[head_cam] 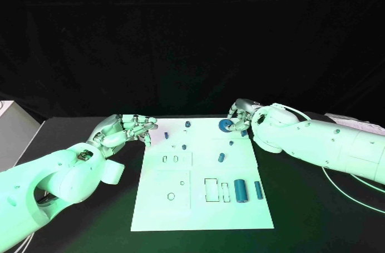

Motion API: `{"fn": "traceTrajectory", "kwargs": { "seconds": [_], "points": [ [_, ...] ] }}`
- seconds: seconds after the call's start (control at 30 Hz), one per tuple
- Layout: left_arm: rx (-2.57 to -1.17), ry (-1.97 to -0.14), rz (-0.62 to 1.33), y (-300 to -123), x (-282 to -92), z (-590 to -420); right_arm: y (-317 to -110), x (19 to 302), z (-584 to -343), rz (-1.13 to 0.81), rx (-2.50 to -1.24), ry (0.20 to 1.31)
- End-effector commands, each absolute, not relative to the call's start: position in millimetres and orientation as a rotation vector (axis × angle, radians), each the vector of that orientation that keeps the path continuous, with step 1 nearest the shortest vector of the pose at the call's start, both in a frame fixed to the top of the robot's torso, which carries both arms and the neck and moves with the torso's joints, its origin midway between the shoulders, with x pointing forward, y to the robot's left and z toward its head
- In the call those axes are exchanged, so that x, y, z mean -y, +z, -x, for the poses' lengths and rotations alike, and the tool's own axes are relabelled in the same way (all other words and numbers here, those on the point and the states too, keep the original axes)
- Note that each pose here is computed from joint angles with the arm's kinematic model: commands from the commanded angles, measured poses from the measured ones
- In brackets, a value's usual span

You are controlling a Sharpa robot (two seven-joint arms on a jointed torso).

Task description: Assemble the parts on the task board

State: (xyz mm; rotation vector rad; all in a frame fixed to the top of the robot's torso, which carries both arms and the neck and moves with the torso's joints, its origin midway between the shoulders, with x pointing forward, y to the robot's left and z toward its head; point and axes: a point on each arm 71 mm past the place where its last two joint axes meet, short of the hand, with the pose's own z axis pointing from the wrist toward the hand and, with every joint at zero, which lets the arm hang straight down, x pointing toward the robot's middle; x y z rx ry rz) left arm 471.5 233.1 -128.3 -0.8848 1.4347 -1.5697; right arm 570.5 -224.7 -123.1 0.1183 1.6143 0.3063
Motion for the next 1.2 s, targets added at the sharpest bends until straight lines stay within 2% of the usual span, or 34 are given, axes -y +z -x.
{"fn": "traceTrajectory", "kwargs": {
  "seconds": [0.03, 0.67, 0.9, 1.2],
  "points": [
    [-1.442, -1.591, 0.866, -127.1, -230.2, -470.5, -126.9, 221.9, -570.3, -0.097, -1.638, 0.297],
    [-1.444, -1.588, 0.866, -127.3, -230.6, -470.8, -130.5, 218.8, -569.5, -0.087, -1.651, 0.300],
    [-1.444, -1.588, 0.866, -127.4, -230.6, -470.9, -126.7, 211.8, -565.0, -0.021, -1.585, 0.304],
    [-1.445, -1.588, 0.867, -127.7, -230.3, -471.2, -117.4, 189.3, -548.6, 0.074, -1.482, 0.360]
  ]
}}
